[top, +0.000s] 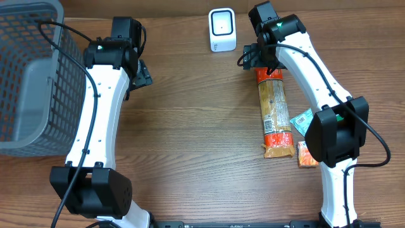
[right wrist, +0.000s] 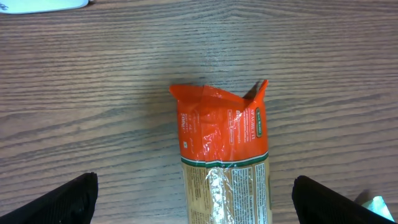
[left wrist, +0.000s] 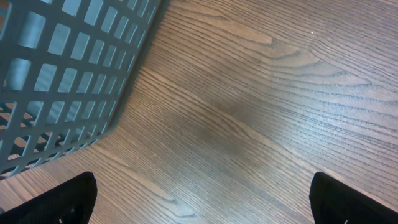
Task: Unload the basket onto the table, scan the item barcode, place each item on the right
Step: 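Open the right gripper and lift it off the spaghetti bag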
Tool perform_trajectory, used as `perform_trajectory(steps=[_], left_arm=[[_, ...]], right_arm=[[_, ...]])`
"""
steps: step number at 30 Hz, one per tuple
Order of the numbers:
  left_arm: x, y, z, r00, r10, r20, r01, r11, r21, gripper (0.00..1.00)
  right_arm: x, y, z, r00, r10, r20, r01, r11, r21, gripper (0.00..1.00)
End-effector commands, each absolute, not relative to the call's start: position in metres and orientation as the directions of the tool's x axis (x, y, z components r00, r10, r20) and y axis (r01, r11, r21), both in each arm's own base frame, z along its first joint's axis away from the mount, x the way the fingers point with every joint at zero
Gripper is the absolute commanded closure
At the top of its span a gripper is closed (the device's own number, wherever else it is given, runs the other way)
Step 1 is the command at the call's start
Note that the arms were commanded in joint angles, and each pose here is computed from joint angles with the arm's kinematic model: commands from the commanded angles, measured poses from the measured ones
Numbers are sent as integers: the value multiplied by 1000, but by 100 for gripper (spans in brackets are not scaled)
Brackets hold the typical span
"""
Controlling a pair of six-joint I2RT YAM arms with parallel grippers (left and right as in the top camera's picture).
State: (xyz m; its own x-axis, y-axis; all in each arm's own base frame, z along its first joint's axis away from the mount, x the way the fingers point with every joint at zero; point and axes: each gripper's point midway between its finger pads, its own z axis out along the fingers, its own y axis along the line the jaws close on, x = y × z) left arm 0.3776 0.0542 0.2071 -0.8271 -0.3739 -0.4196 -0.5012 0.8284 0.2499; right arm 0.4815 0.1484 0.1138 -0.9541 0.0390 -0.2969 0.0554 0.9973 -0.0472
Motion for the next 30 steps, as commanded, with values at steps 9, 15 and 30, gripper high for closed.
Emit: perform_trajectory(steps=[9,15,30], left_arm=[[380,51,213,-820,-371,-437,-502,832,237,0],[380,51,213,-820,-371,-437,-502,832,237,1],[380,51,213,-820,-371,-436,-502,832,237,0]], right_arm=[[463,182,193,-899,-3,-439,-15,1000,23,0],[420,224,276,-815,-61,-577,-141,986,94,0],[300,155,478,-487,117,-866,-226,940,254,0]])
